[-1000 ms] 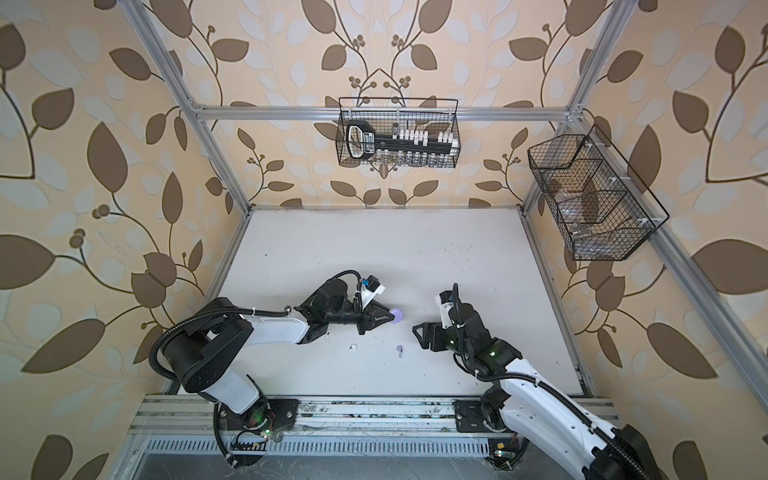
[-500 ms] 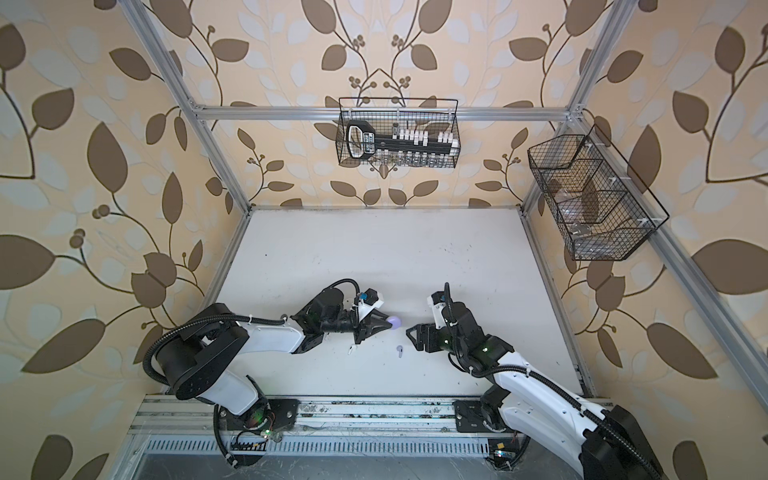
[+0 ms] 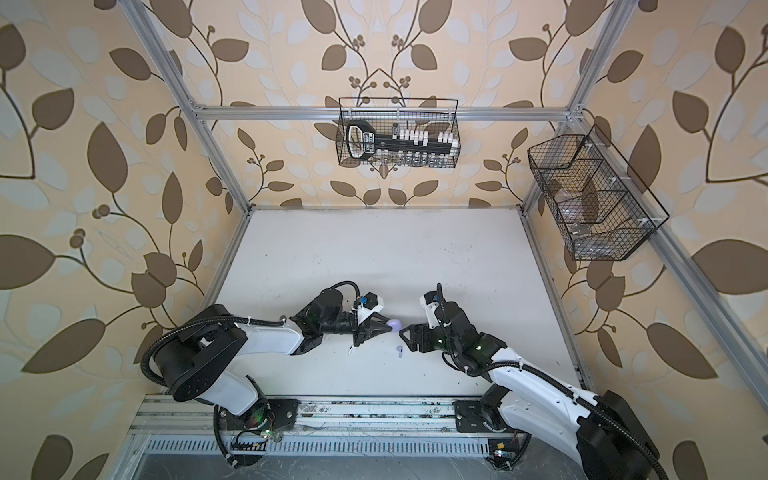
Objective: Insert the wireless bluetooth earbuds into the charging case
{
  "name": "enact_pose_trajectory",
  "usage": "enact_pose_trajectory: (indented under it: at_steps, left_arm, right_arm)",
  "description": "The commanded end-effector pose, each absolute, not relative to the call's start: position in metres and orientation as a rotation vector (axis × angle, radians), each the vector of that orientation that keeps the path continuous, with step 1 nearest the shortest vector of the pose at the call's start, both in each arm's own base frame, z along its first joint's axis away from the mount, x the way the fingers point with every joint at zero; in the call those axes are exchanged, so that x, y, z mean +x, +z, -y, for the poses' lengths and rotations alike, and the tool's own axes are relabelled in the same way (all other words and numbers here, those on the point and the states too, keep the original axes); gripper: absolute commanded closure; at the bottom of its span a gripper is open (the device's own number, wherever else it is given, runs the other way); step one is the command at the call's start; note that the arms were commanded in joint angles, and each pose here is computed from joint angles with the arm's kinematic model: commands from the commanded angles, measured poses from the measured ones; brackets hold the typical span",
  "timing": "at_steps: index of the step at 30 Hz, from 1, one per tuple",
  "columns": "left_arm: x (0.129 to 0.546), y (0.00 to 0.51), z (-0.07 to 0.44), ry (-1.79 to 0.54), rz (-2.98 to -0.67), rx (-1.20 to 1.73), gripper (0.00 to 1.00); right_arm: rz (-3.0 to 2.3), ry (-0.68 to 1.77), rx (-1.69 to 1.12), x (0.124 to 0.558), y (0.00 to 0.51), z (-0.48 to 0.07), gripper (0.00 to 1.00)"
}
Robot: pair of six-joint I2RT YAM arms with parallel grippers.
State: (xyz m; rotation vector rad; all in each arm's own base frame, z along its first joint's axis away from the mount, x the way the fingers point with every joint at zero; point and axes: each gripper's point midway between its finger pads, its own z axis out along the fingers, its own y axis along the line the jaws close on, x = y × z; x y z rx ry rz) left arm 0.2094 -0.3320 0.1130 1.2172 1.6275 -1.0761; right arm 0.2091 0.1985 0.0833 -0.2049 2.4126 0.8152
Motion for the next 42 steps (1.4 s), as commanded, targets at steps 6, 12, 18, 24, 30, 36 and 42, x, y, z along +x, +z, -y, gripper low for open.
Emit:
enact_pose_trajectory:
  at_steps: [6,12,18,24,30,36,42]
  left_arm:
    - [0.188,0.139,0.341,-1.154,-1.485,1.299,1.0]
    - [0.183,0.137,0.342,-1.138,-1.479,1.33,1.0]
    - [0.18,0.137,0.342,-1.139,-1.467,1.347,1.0]
    - [0.176,0.137,0.343,-1.153,-1.457,1.366,1.0]
    - [0.182,0.137,0.341,-1.109,-1.471,1.335,1.0]
    - [0.197,0.139,0.34,-1.045,-1.504,1.253,1.0]
    - [0.21,0.141,0.332,-0.94,-1.505,1.185,1.0]
  right_arm:
    - [-2.365,0.864,-0.203,0.223,0.104,-0.215,0.2]
    - [-2.36,0.839,-0.205,0.224,0.109,-0.211,0.2]
    - [-2.367,0.81,-0.177,0.228,0.109,-0.196,0.2]
    - [-2.358,0.803,-0.163,0.231,0.113,-0.19,0.2]
    - [-2.364,0.789,-0.184,0.219,0.12,-0.186,0.22]
    - [-2.46,0.554,-0.147,0.213,0.102,-0.154,0.29]
    - [-2.532,0.405,-0.125,0.215,0.083,-0.14,0.36]
